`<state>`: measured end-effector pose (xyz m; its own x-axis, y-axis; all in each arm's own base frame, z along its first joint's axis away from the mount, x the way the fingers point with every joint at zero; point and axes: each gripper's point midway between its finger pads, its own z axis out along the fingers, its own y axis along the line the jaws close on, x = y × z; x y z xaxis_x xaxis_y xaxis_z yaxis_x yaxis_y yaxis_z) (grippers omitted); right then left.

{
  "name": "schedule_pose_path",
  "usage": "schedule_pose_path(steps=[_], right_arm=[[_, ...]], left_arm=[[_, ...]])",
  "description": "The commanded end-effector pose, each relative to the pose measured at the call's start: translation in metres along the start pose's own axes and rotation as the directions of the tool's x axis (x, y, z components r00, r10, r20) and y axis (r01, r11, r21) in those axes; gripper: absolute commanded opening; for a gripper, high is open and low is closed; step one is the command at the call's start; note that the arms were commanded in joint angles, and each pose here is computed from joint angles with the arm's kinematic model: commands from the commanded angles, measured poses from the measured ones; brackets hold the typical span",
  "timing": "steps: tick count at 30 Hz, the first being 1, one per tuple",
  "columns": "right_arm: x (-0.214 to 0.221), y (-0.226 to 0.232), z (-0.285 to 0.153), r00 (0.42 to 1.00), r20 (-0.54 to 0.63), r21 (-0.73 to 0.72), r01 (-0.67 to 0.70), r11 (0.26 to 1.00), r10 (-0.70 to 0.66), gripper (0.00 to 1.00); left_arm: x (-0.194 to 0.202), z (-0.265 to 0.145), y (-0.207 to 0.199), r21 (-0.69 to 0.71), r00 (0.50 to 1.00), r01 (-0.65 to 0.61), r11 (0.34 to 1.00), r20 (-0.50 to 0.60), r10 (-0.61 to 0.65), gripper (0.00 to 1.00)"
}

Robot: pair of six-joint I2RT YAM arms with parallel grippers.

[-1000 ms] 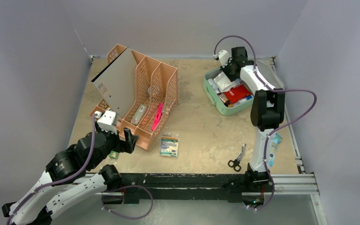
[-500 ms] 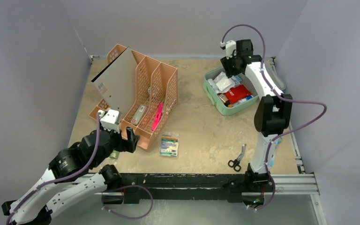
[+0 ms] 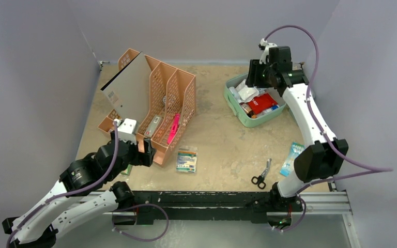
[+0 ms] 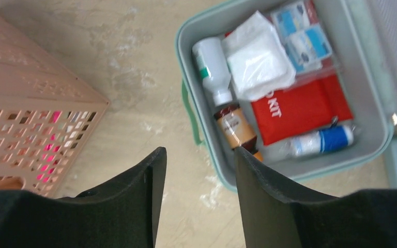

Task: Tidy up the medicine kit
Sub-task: Place the medical item at the medicine box, then pick up the medical item at the center of the board.

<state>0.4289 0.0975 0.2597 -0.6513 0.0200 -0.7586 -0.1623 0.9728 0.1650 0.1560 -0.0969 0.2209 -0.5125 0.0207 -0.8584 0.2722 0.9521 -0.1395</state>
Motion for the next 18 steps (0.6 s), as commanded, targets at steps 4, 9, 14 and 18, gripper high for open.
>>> schedule_pose_path(steps=[4,9,14,18], right_arm=[[0.032,-0.009,-0.012,0.993,-0.027,0.092,-0.112,0.989,0.115,0.32],[0.009,-0.011,0.011,0.995,0.016,0.096,-0.097,0.991,0.096,0.08],[-0.011,-0.015,0.053,0.995,0.055,0.105,-0.087,0.991,0.082,0.00],[-0.013,-0.033,0.088,0.997,0.061,0.174,-0.061,0.983,0.051,0.00]], left_arm=[[-0.020,-0.011,-0.008,0.060,0.991,0.100,0.993,0.080,-0.104,0.87],[-0.017,-0.011,-0.007,0.072,0.988,0.114,0.991,0.096,-0.120,0.87],[-0.018,-0.018,-0.001,0.054,0.989,0.110,0.992,0.093,-0.115,0.87],[-0.015,-0.023,0.008,0.029,0.987,0.128,0.991,0.098,-0.131,0.88]])
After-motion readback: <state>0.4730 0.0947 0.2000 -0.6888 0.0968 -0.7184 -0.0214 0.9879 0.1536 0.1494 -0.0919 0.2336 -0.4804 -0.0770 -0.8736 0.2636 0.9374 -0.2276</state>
